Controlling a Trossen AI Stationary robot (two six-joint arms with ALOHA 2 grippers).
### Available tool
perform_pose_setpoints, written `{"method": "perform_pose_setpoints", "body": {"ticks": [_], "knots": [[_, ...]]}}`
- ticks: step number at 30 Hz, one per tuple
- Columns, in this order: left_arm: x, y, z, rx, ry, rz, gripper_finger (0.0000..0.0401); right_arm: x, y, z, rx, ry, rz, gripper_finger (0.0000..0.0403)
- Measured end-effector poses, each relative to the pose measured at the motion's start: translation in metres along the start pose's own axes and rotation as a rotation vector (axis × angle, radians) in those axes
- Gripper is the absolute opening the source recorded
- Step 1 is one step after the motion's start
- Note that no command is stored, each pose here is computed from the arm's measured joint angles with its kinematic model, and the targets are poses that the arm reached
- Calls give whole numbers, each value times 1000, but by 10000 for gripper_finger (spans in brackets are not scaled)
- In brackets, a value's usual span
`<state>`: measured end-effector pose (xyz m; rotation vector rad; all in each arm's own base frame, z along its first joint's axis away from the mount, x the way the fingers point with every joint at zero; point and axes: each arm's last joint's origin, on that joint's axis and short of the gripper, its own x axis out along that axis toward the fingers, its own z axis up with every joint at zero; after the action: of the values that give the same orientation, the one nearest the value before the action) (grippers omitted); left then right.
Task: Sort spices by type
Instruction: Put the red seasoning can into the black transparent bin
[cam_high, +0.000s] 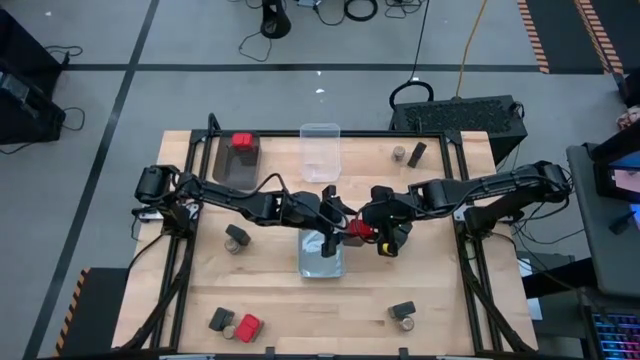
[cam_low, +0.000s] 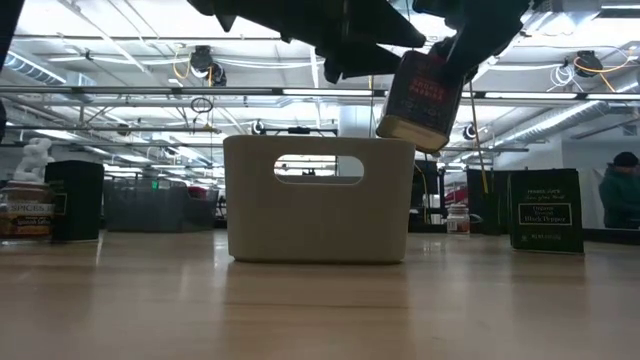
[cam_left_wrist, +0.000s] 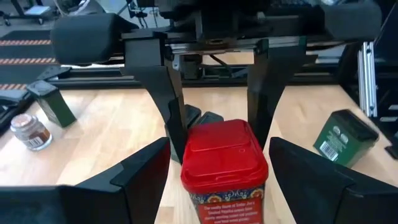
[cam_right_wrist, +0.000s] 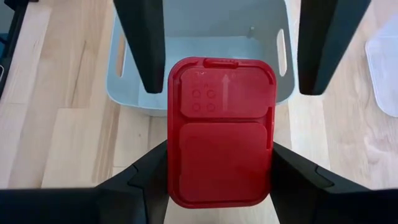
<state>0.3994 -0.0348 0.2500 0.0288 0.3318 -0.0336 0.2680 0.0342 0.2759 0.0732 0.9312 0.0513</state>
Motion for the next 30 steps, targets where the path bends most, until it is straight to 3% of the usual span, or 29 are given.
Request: {"method": "perform_pose_setpoints", "body": {"ticks": [30], "knots": [[0, 0, -4, -21, 44, -8, 279, 0, 1, 7, -35, -73, 4, 203]]}}
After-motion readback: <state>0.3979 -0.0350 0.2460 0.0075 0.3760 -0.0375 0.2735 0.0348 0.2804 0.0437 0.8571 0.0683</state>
